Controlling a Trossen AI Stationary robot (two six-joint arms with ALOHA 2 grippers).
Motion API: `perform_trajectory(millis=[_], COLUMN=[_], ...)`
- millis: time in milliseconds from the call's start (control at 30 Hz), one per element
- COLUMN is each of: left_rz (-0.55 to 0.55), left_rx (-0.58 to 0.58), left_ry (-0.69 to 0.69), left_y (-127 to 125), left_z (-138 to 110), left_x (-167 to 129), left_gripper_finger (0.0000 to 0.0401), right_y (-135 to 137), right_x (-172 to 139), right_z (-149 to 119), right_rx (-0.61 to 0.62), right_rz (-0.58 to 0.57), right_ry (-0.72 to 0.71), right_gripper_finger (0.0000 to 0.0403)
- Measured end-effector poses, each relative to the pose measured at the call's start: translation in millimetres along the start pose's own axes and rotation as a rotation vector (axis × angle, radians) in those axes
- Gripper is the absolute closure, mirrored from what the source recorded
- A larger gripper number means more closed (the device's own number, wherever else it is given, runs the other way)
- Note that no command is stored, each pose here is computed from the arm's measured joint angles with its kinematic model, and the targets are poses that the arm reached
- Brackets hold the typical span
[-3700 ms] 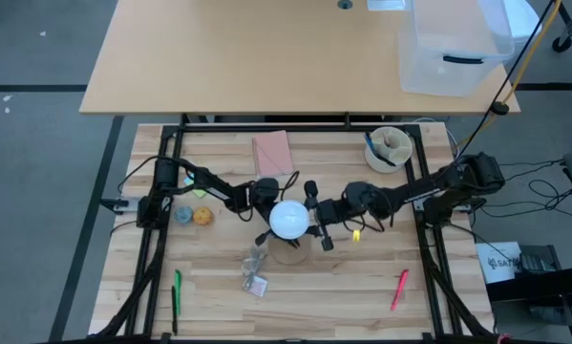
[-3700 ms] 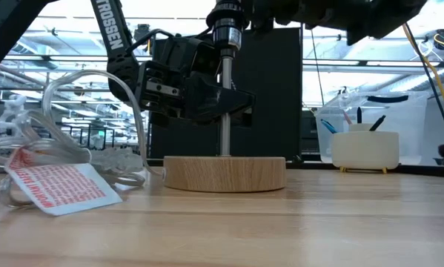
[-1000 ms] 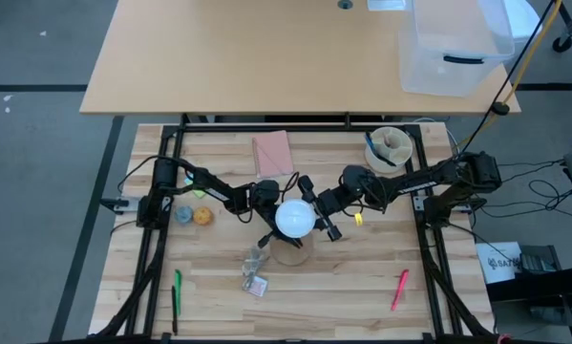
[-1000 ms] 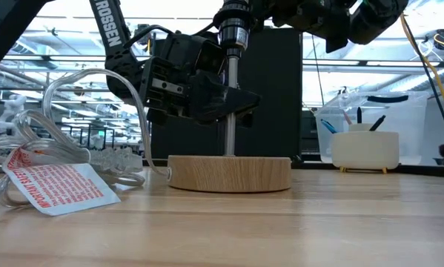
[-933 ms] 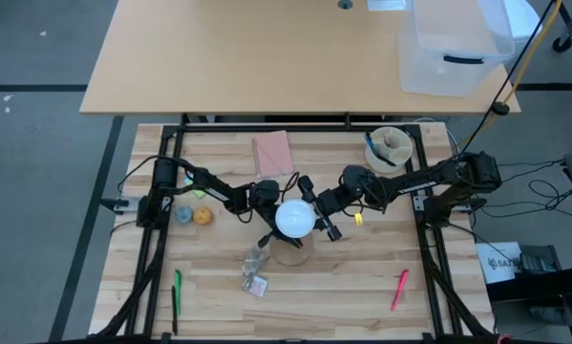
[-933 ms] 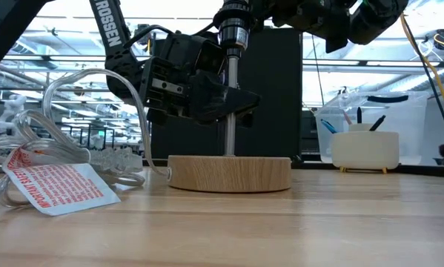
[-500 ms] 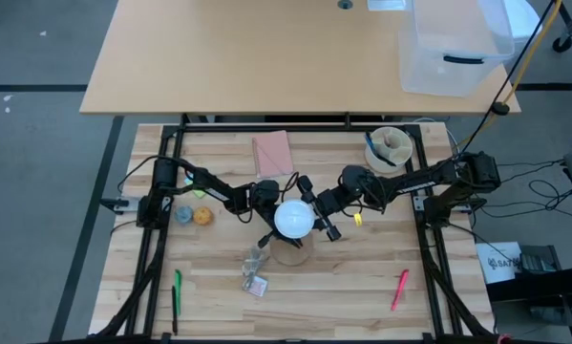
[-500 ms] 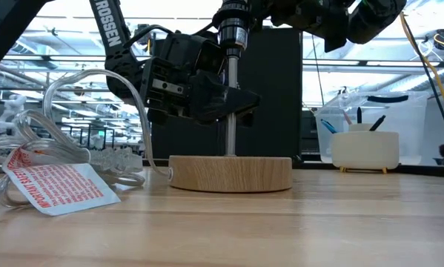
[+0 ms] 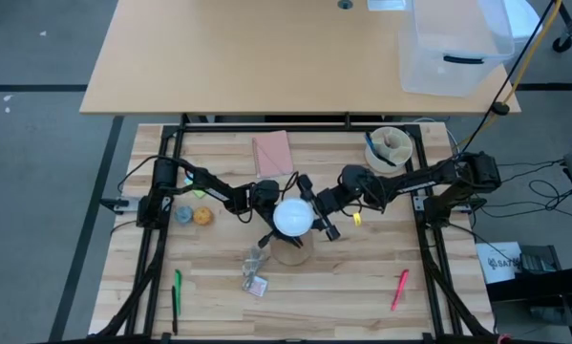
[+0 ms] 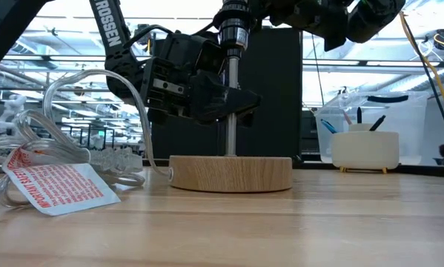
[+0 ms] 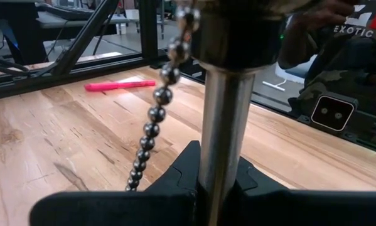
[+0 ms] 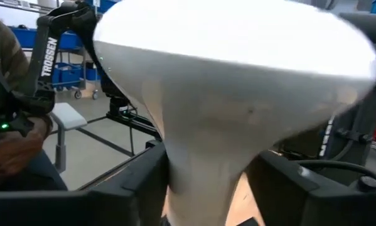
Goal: Screw lightbulb
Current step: Remove the lightbulb from the lamp
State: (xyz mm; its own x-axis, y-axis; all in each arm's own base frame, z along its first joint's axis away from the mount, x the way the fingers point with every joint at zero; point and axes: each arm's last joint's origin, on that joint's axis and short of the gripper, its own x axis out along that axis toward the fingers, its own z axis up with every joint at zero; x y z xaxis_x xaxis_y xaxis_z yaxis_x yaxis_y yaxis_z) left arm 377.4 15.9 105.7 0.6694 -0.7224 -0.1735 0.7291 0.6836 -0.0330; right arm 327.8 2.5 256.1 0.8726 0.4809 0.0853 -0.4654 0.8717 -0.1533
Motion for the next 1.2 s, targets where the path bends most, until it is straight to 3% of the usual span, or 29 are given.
perform_trajectory(millis=[267,733,1200], left_rz=[0.007,0.006,0.008], left_rx=[-0.007,-0.004,-0.001], left_ry=[0.001,0.002,0.002], left_y=[0.2,0.1,0.2], left_z=[0.1,0.0,0.0], left_x=[0.2,0.1,0.1], left_gripper_finger=[0.0378,0.0378,0.0378], right_y=[3.4,15.7,60.9], right_x=[2.6,8.0,1.7], right_z=[2.3,-7.9,24.8], right_rx=[0.018,0.098,0.073], right_rz=[-0.011,-0.119,-0.371], right_ry=[0.003,0.127,0.245], right_gripper_finger=[0.0151,0.0148,0.0147])
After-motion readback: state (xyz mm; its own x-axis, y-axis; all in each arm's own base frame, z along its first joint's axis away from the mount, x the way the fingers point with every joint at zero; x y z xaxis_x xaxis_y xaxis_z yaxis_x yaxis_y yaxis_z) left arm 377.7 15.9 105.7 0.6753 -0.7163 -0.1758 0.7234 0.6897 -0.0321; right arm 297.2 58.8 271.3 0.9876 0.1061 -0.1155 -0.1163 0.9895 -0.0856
